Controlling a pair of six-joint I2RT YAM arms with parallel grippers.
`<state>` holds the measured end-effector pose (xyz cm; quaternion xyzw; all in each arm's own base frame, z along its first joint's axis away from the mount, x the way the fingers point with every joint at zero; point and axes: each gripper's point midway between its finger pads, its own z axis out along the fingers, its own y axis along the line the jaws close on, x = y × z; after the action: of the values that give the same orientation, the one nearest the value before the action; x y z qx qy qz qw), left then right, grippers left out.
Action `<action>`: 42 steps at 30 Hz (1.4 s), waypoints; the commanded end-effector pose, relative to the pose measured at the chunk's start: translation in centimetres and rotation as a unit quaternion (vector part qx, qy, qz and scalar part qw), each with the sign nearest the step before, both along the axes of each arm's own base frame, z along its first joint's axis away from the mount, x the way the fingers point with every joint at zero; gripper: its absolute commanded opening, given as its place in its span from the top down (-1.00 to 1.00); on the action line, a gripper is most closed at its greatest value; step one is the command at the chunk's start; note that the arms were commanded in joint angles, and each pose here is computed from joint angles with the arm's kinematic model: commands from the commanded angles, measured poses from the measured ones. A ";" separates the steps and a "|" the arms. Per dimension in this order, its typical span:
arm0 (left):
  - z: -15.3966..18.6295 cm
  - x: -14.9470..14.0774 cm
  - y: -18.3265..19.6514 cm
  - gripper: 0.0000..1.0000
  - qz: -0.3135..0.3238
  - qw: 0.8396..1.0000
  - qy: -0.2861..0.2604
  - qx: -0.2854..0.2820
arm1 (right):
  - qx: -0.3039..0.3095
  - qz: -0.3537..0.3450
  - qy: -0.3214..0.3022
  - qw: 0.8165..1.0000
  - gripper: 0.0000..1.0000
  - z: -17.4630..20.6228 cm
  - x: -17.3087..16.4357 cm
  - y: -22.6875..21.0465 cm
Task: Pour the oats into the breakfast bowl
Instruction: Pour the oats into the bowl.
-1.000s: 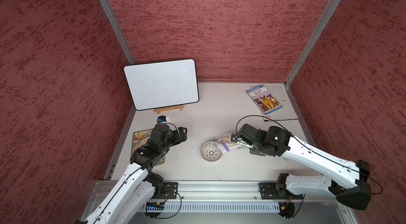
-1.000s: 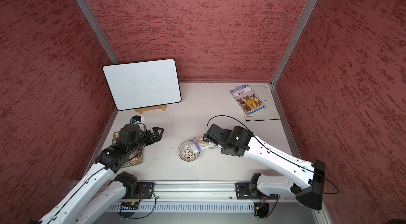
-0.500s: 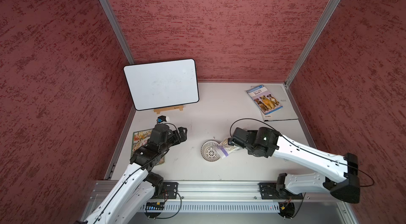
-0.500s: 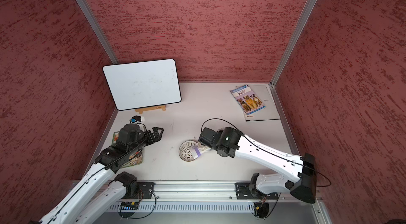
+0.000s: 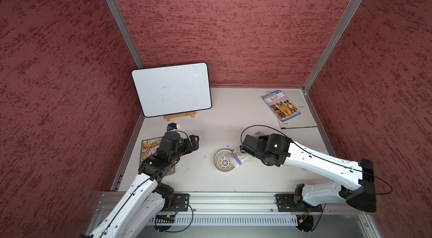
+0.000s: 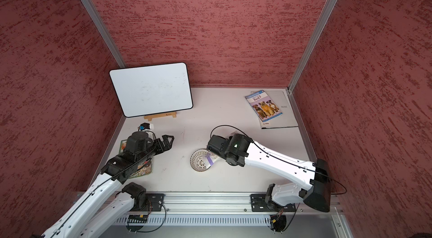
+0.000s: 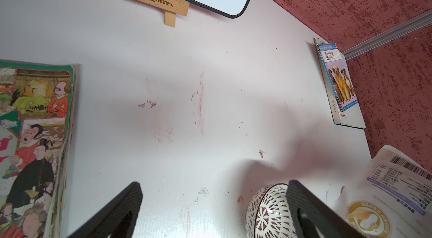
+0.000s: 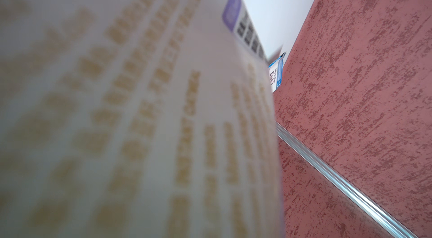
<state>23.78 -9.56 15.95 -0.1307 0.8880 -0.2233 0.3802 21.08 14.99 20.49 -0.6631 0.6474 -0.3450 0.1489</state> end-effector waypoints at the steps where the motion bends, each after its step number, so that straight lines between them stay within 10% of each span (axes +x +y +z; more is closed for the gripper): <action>1: 0.3 0.2 -0.1 -1.00 -0.006 1.000 -0.012 -0.004 | 0.018 0.002 -0.066 0.998 1.00 3.1 1.5 0.9; 42: 0.4 0.1 -0.1 -1.00 -0.006 1.000 -0.017 -0.006 | -0.076 0.050 -0.152 0.984 1.00 5.2 3.8 3.9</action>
<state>23.64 -9.75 16.16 -0.1275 0.8854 -0.2318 0.3822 23.93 17.97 22.18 -0.6829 0.5521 -0.4529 0.1542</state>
